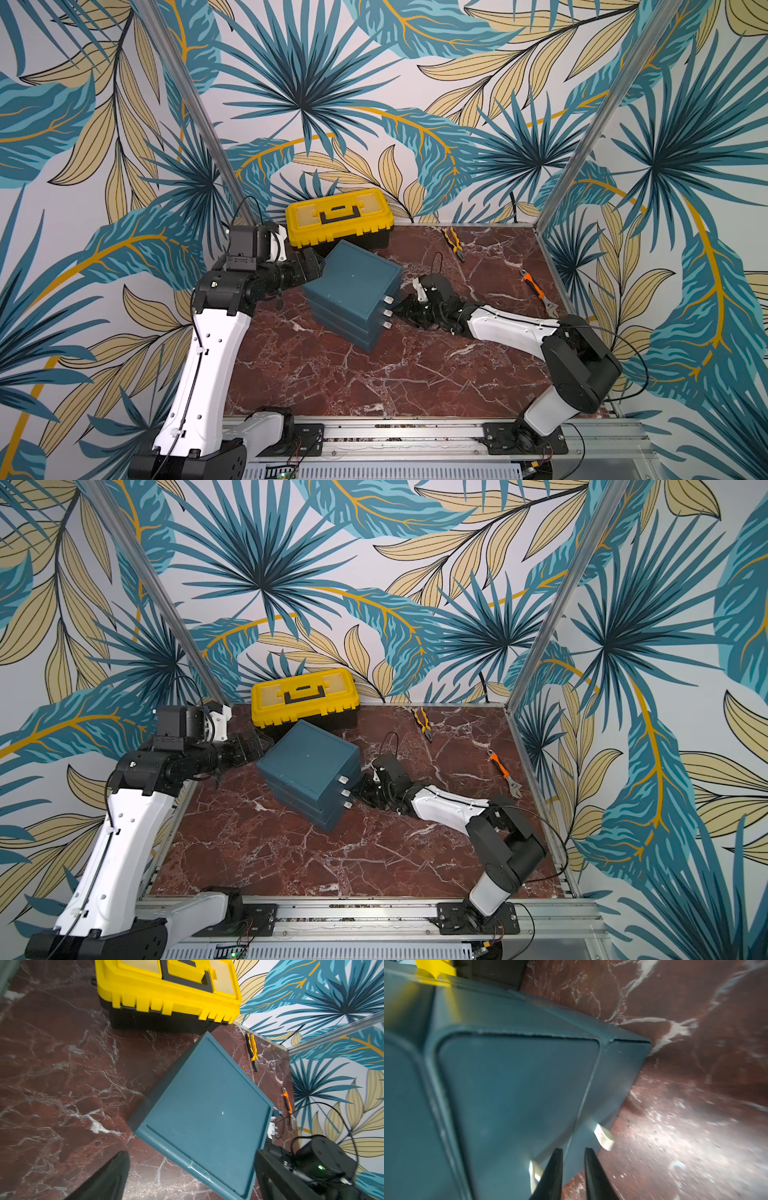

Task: Take the seed bags out of the drawer
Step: Adjust the storage box at the center of the board, then open the drawer in the storage box.

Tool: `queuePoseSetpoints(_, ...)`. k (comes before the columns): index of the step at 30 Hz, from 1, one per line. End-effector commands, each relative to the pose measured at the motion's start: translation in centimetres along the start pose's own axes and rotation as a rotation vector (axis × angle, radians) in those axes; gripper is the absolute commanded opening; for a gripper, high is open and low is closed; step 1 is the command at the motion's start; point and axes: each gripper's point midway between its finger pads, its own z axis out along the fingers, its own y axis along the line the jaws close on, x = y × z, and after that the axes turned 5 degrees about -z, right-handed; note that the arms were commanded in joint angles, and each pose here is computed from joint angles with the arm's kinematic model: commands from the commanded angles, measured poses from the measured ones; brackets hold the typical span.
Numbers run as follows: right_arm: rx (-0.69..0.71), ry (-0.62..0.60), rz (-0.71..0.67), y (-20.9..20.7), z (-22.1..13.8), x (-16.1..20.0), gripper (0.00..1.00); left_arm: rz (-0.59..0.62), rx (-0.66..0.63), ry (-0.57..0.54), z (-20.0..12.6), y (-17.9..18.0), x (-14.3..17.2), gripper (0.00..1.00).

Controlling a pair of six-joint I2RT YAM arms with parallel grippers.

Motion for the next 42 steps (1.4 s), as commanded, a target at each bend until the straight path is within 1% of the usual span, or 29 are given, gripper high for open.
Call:
queuePoseSetpoints(1,0.095,-0.035,-0.075,-1.3,-2.7,0.3,0.27,0.142,-0.122,0.032,0.2,1.1,0.0,0.96)
queuePoseSetpoints(3,0.127,-0.07,-0.116,-1.4,-4.5,-0.1,0.33,0.215,-0.171,0.06,0.9,0.7,-0.1,0.96)
queuePoseSetpoints(6,0.146,-0.13,-0.179,-0.8,-7.1,-0.8,0.43,0.318,-0.243,0.113,2.3,-0.1,-0.1,0.96)
queuePoseSetpoints(7,0.16,-0.135,-0.192,-1.0,-7.8,-0.7,0.46,0.348,-0.251,0.134,2.8,-0.7,0.1,0.96)
queuePoseSetpoints(9,0.154,-0.158,-0.223,-0.4,-9.0,-0.9,0.49,0.421,-0.279,0.152,3.3,-2.1,0.1,0.95)
queuePoseSetpoints(11,0.136,-0.16,-0.244,0.4,-10.0,-0.9,0.51,0.486,-0.273,0.185,3.8,-4.0,0.8,0.93)
queuePoseSetpoints(12,0.12,-0.152,-0.248,0.9,-10.2,-0.8,0.52,0.498,-0.263,0.204,4.0,-4.8,1.3,0.93)
queuePoseSetpoints(15,0.01,-0.104,-0.239,3.3,-10.0,-0.1,0.52,0.505,-0.223,0.304,5.0,-6.4,3.6,0.92)
queuePoseSetpoints(16,-0.051,-0.101,-0.228,4.4,-9.9,-0.1,0.52,0.507,-0.223,0.331,5.4,-6.6,4.4,0.91)
queuePoseSetpoints(17,-0.099,-0.1,-0.212,5.2,-9.7,-0.1,0.53,0.506,-0.197,0.371,5.6,-7.2,5.5,0.91)
queuePoseSetpoints(19,-0.163,-0.104,-0.176,6.2,-9.5,-0.2,0.53,0.502,-0.19,0.402,5.9,-7.6,6.4,0.89)
queuePoseSetpoints(22,-0.22,-0.101,-0.145,7.2,-9.2,-0.3,0.53,0.498,-0.185,0.437,5.8,-8.2,7.2,0.89)
queuePoseSetpoints(24,-0.232,-0.096,-0.141,7.5,-8.9,-0.3,0.53,0.505,-0.203,0.466,6.0,-7.9,7.7,0.89)
queuePoseSetpoints(29,-0.246,-0.102,-0.141,7.8,-8.8,-0.3,0.53,0.523,-0.297,0.55,7.3,-6.1,8.9,0.89)
queuePoseSetpoints(34,-0.285,-0.098,-0.125,8.1,-8.4,-0.3,0.51,0.525,-0.336,0.613,9.0,-4.6,10.6,0.89)
queuePoseSetpoints(42,-0.305,-0.094,-0.078,7.7,-6.9,-0.3,0.45,0.508,-0.337,0.62,9.4,-4.1,11.3,0.88)
